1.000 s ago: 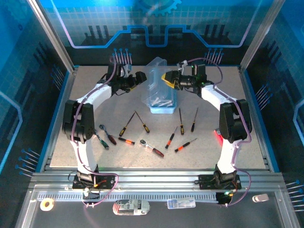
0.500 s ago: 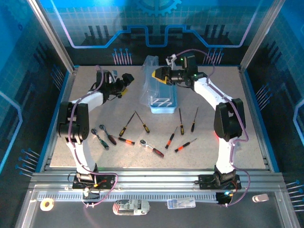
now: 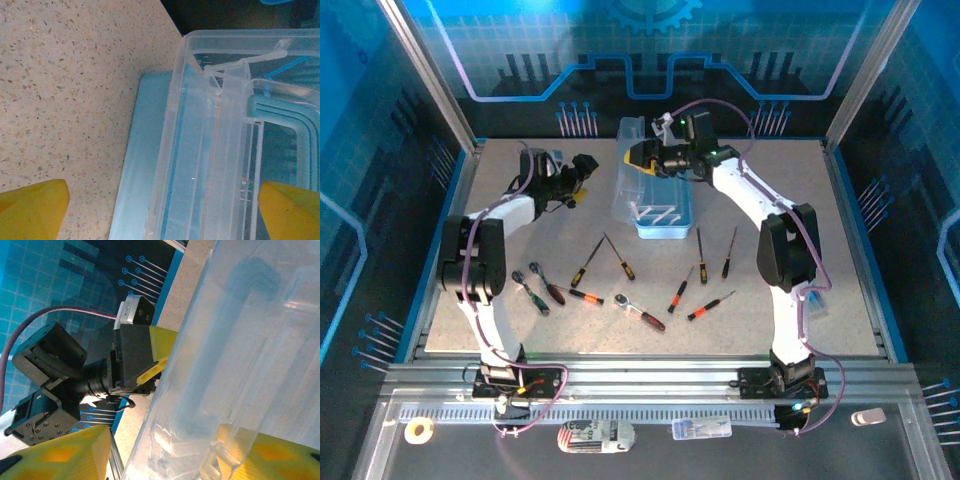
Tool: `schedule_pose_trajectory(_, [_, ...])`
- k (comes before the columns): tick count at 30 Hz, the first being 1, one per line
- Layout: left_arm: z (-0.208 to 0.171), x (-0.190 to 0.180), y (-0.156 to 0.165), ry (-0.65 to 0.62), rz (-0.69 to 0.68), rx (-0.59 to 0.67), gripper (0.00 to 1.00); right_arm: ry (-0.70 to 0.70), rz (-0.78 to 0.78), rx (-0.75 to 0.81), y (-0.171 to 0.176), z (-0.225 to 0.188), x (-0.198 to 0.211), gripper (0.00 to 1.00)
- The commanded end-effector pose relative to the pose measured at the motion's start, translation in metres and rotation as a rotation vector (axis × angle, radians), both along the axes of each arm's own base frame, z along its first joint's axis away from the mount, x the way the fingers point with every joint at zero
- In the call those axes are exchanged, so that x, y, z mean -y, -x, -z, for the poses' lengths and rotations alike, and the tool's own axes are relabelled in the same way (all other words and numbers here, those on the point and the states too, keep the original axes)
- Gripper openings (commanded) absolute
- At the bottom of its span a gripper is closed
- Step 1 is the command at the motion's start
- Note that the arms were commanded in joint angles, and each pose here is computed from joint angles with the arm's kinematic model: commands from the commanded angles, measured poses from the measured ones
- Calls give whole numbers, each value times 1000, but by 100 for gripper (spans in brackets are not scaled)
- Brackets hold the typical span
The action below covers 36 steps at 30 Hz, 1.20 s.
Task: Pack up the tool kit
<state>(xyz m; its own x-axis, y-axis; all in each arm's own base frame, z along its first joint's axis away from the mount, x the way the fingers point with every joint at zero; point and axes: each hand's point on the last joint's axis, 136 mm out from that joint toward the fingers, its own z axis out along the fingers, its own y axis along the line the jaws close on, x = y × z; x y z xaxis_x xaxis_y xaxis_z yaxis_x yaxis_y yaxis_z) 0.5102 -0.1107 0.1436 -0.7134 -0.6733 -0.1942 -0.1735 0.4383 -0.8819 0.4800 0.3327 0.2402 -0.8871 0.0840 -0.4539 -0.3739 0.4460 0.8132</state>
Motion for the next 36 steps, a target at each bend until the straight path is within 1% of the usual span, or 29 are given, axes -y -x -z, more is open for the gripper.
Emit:
schedule_pose_trajectory(1, [-29, 0, 5, 42, 18, 71, 98, 37, -19, 19, 2, 0, -13, 59])
schedule_pose_trajectory(8, [-31, 5, 10, 81, 52, 81, 98, 129, -34, 29, 6, 10, -25, 61])
schedule_pose_trajectory(10, [-33, 9, 11, 94, 77, 87, 98, 109, -42, 20, 6, 9, -27, 64])
schedule_pose_trajectory(14, [-42, 10, 15, 92, 86, 107, 99, 66, -56, 24, 7, -4, -28, 65])
schedule_pose_trajectory(18, [-55, 7, 20, 47, 79, 135, 99, 82, -42, 56, 7, -16, -21, 66])
schedule_pose_trajectory(22, [-62, 8, 19, 32, 95, 150, 99, 100, -27, 42, 4, -9, -12, 66])
schedule_pose_trajectory(25, [-59, 8, 18, 14, 105, 139, 99, 101, -19, 18, 2, 1, -6, 65])
schedule_pose_trajectory(31, [-51, 12, 12, 33, 132, 133, 99, 89, 14, 16, -1, 2, 10, 64])
schedule_pose_trajectory(34, [-47, 12, 9, 29, 131, 134, 99, 87, 12, 5, 1, 5, 14, 64])
schedule_pose_trajectory(36, [-43, 11, 9, 6, 141, 123, 99, 77, 23, 18, 3, 0, 21, 64])
